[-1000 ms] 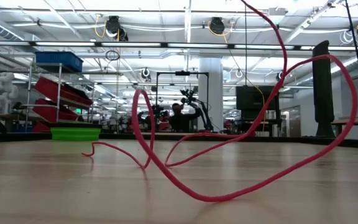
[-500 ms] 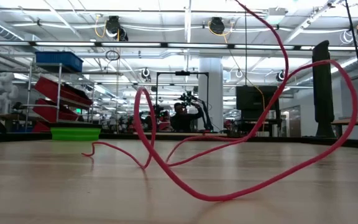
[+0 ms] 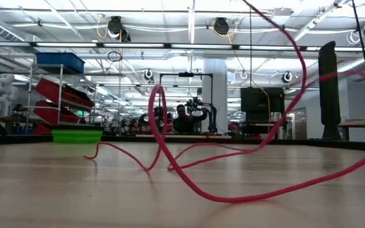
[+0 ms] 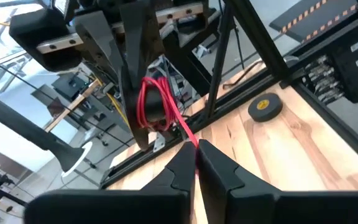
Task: Coil cords
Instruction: Coil the red wire into the spool
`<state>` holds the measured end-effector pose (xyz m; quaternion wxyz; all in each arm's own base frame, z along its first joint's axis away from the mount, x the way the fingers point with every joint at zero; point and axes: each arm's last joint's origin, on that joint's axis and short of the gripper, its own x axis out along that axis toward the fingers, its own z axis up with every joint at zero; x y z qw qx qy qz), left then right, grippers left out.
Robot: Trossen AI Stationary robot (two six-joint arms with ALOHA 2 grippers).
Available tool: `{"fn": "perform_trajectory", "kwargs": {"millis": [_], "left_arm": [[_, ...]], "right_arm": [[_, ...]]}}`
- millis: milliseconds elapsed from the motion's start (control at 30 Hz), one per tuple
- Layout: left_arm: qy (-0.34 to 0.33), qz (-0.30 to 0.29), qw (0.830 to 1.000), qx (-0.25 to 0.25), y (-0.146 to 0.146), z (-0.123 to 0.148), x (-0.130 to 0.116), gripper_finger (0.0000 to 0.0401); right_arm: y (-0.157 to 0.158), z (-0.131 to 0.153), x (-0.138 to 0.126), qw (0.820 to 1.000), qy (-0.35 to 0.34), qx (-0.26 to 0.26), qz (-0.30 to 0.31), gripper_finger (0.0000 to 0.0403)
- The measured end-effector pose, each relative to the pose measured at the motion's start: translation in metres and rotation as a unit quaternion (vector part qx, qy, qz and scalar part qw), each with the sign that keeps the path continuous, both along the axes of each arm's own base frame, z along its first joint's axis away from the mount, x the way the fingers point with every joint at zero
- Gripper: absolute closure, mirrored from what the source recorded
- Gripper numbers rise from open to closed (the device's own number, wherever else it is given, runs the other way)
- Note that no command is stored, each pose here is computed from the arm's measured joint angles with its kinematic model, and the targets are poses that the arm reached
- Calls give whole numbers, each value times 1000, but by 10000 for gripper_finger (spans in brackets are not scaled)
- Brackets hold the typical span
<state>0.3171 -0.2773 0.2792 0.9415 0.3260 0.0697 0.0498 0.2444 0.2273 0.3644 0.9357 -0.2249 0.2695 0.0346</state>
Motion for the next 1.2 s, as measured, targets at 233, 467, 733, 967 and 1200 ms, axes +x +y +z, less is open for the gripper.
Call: {"fn": "perform_trajectory", "kwargs": {"millis": [233,467,733,967,1200], "left_arm": [[10,8,1000,5,0,-3,-1,345],[9,14,1000,4,3,-3,1,342],[-25,21,999,-19,-2,6,-2,342],[-61,-13,996,-57,-2,15,1,342],[-64,-22,995,-68,2,8,10,342]], "right_arm": [[2,0,-3,1000,0,-2,7,403],[1,3,-4,1000,-3,-2,7,403],[1,3,-5,1000,-8,1,-1,403],[1,3,-5,1000,-8,0,-1,403],[1,3,-4,1000,-10,10,-9,403]]}}
